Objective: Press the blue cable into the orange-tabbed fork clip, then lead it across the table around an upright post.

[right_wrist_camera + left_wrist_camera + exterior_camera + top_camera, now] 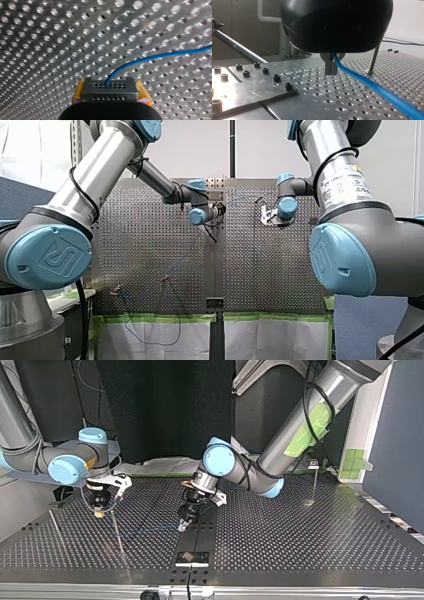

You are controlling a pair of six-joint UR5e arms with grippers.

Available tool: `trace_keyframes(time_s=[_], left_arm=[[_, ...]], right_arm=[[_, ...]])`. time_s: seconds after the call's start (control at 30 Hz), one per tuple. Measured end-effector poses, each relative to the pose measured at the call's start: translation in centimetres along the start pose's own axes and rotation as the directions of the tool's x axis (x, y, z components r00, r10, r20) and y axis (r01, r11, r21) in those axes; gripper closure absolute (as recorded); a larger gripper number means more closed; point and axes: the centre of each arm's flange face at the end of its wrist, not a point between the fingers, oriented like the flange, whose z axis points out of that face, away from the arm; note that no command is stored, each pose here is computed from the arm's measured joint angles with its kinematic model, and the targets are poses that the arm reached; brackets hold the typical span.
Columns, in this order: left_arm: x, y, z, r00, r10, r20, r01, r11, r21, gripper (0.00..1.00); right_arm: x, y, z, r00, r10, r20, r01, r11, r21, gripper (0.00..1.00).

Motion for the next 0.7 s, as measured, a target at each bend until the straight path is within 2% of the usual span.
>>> trace_keyframes(time_s=[0.17,0.23,0.3,0.33,0.37,0.53,0.57,0.6,0.63,0.67,0.7], left_arm=[[0.3,-0.1,-0.2,0.9996,0.026,-0.015,-0.026,0.9996,-0.008,1.0],[0.4,-0.2,-0.3,0.9992,0.034,-0.021,-0.034,0.9994,-0.011,0.96],[0.5,-0.1,-0.4,0.9989,0.04,-0.026,-0.04,0.9991,-0.014,0.84],[0.5,-0.1,-0.4,0.9987,0.042,-0.029,-0.043,0.999,-0.016,0.84],[0.6,-0.1,-0.5,0.9985,0.045,-0.033,-0.045,0.9988,-0.017,0.76],[0.8,-0.2,-0.6,0.9971,0.054,-0.054,-0.055,0.9983,-0.016,0.76],[0.8,-0.2,-0.7,0.9969,0.055,-0.056,-0.056,0.9983,-0.016,0.4],[0.9,-0.2,-0.7,0.9966,0.057,-0.059,-0.058,0.9982,-0.015,0.33],[0.9,-0.2,-0.7,0.9963,0.059,-0.063,-0.06,0.9981,-0.014,0.33],[0.9,-0.1,-0.7,0.9957,0.063,-0.068,-0.064,0.9978,-0.014,0.14],[0.9,0.0,-0.8,0.9948,0.069,-0.075,-0.07,0.9974,-0.016,0.05]], right_arm=[[-0.9,0.0,0.1,0.9998,0.019,-0.01,-0.019,0.9998,-0.003,1.0],[-1.2,0.0,0.1,0.9998,0.02,-0.009,-0.02,0.9998,-0.004,1.0],[-1.5,0.0,0.1,0.9998,0.02,-0.007,-0.02,0.9998,-0.004,1.0],[-1.7,0.0,0.1,0.9998,0.021,-0.006,-0.021,0.9998,-0.004,1.0],[-1.9,0.0,0.0,0.9998,0.02,-0.004,-0.02,0.9998,-0.004,1.0],[-2.9,-0.1,-0.1,0.9999,0.016,0.004,-0.016,0.9999,-0.004,1.0],[-3.1,-0.1,-0.1,0.9999,0.015,0.004,-0.015,0.9999,-0.004,1.0],[-3.3,-0.1,-0.2,0.9999,0.014,0.005,-0.014,0.9999,-0.004,1.0],[-3.6,-0.2,-0.2,0.9999,0.014,0.005,-0.014,0.9999,-0.004,1.0],[-3.9,-0.2,-0.2,0.9999,0.014,0.004,-0.014,0.9999,-0.003,1.0],[-4.1,-0.3,-0.3,0.9999,0.014,0.004,-0.014,0.9999,-0.003,1.0]])
